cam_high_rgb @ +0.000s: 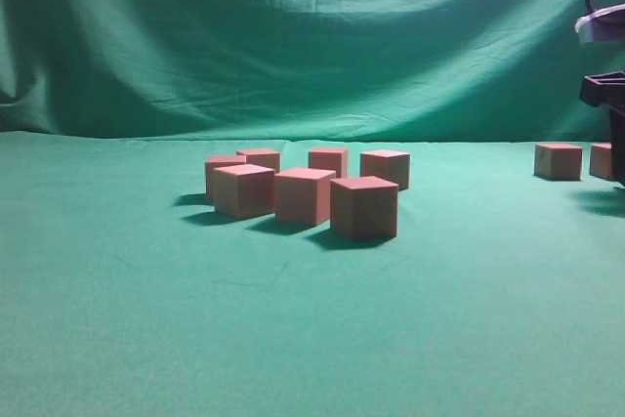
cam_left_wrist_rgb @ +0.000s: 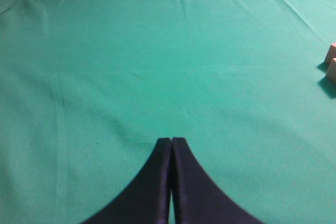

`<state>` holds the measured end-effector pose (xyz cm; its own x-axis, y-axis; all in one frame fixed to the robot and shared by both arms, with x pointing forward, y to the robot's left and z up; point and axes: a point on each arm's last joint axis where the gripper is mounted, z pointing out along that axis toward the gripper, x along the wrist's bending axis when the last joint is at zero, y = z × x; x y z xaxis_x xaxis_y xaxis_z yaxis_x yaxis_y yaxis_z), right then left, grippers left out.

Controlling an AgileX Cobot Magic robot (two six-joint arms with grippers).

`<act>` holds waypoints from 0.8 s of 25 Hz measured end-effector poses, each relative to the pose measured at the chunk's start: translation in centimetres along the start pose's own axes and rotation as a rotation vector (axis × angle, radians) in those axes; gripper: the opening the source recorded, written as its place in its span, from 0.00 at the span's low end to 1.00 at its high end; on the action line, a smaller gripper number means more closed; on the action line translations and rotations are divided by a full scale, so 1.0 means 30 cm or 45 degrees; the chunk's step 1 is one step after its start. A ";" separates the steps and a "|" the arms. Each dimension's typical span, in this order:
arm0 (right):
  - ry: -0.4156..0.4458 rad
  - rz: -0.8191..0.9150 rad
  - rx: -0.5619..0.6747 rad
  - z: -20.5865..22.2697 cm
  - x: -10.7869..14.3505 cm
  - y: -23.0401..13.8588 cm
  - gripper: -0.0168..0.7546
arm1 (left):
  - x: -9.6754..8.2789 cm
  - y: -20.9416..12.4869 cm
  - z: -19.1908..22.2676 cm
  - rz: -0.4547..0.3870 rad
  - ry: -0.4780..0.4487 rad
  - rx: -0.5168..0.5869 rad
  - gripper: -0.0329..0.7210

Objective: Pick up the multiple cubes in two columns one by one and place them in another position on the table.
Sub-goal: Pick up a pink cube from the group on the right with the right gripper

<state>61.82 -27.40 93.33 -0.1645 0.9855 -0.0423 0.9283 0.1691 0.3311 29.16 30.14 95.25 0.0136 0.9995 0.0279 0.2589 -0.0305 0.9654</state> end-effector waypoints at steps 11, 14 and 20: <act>0.023 0.018 0.077 -0.037 0.005 0.002 0.36 | 0.000 0.000 0.000 0.000 0.000 0.000 0.04; 0.037 0.007 0.056 -0.137 0.026 0.035 0.36 | 0.000 0.000 0.000 0.000 0.000 0.000 0.04; 0.147 -0.079 0.097 -0.380 0.161 0.014 0.36 | 0.000 0.000 0.000 0.000 0.000 0.000 0.04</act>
<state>57.61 -22.75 104.01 -0.2556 0.9655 0.0493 0.9370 0.2349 0.2588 29.16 30.14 95.25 0.0136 0.9995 0.0279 0.2589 -0.0305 0.9654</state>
